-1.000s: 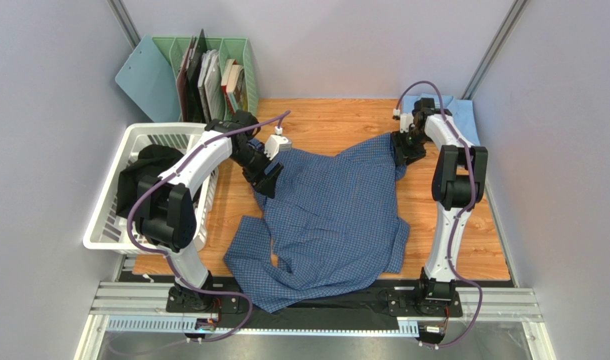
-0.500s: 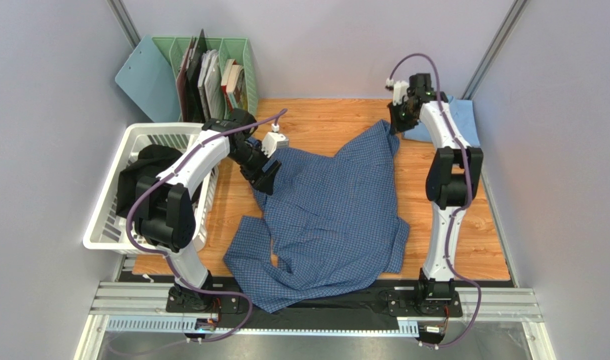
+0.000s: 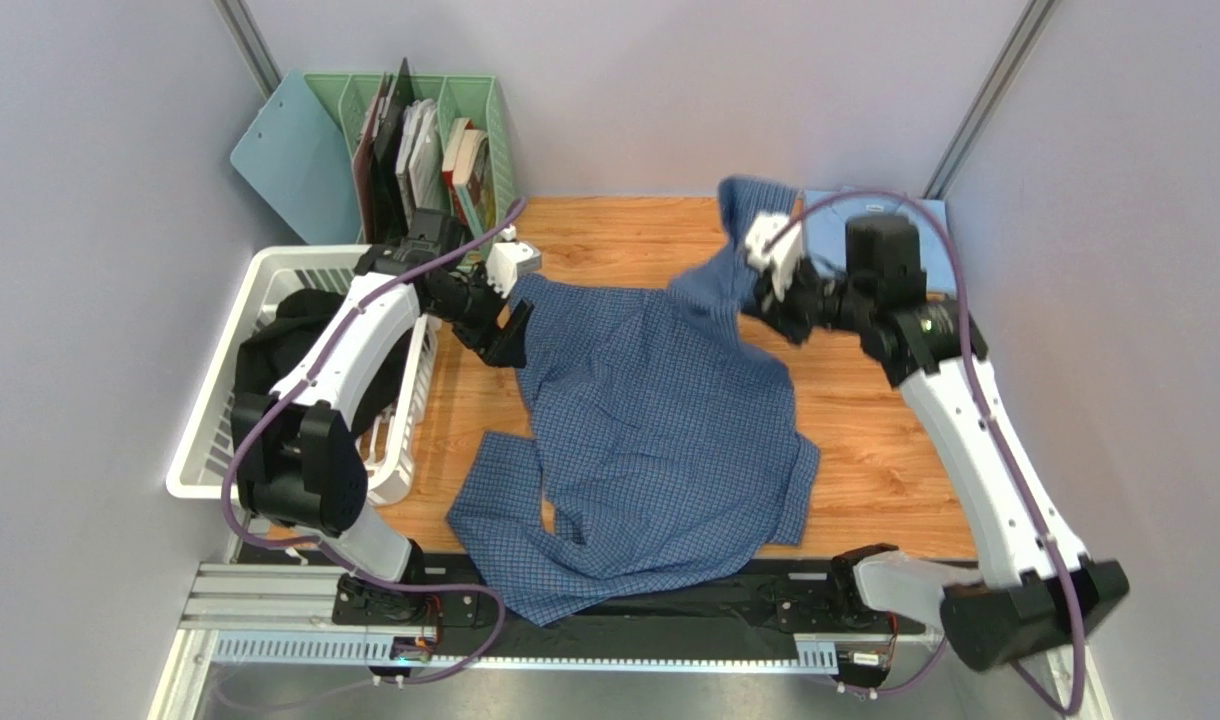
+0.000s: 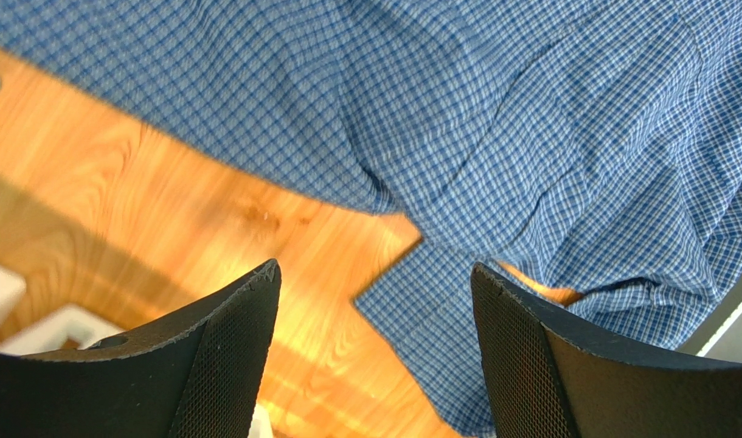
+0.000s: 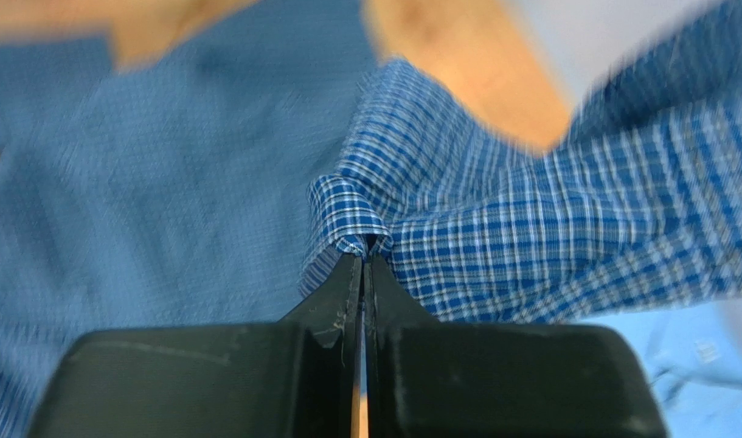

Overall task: Fold and stack the long sleeve shirts
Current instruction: Flatten the shirt out

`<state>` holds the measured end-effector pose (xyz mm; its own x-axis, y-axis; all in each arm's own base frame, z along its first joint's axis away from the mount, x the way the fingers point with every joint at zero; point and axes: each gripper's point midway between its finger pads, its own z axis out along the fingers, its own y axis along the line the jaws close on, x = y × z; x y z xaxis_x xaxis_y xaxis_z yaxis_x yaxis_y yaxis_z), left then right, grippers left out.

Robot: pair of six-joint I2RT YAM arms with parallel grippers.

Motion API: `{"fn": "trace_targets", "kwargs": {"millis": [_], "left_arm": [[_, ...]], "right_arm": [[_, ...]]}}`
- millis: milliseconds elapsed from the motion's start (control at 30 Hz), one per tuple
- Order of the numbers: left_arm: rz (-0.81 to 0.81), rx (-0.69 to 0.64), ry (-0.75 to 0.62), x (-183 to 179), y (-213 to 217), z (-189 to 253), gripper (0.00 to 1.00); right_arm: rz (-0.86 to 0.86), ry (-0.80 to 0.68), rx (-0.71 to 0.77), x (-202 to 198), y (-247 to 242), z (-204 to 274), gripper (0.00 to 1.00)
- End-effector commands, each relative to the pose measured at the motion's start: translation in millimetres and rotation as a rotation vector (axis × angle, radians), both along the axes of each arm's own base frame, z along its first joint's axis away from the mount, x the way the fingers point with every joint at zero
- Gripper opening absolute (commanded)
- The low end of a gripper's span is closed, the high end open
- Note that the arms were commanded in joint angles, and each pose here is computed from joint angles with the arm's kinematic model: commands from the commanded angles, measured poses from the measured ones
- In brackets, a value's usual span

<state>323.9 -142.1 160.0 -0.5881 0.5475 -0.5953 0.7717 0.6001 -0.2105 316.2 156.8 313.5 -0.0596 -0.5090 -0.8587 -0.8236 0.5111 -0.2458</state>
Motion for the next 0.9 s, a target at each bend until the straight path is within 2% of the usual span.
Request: {"fn": "trace_targets", "kwargs": {"millis": [0,133,300,433,500,533,567,633,667,733,867], "left_arm": [[0.009,-0.024,-0.055,-5,9,5,0.82],[0.004,-0.005,-0.031,1,10,-9,0.82],[0.001,0.012,-0.025,42,4,-21,0.79],[-0.055,0.096,-0.03,67,-11,-40,0.78],[-0.042,0.111,-0.036,87,-16,-46,0.79],[-0.02,0.112,-0.026,94,-19,-48,0.79],[-0.003,0.123,-0.033,111,-20,-52,0.79],[-0.004,0.131,-0.006,118,-23,-57,0.78],[-0.006,0.149,-0.002,126,-24,-63,0.76],[-0.037,0.184,0.026,120,-28,-74,0.74],[-0.077,0.283,0.095,95,-23,-105,0.68]], "right_arm": [[0.106,0.149,-0.247,-71,-25,-113,0.0],[-0.006,0.235,-0.29,-70,-40,-155,0.0],[-0.107,0.43,-0.385,-65,-60,-205,0.0],[-0.132,0.565,-0.447,-67,-80,-232,0.0],[-0.08,0.648,-0.417,-83,-73,-230,0.06],[-0.07,0.643,-0.392,-80,-67,-220,0.13],[-0.069,0.66,-0.353,-81,-61,-214,0.3],[-0.109,0.65,-0.308,-72,-57,-202,0.42],[-0.141,0.663,-0.282,-68,-54,-198,0.45],[-0.176,0.708,-0.254,-62,-50,-202,0.52],[-0.314,0.844,-0.217,-45,-45,-225,0.54]]}}
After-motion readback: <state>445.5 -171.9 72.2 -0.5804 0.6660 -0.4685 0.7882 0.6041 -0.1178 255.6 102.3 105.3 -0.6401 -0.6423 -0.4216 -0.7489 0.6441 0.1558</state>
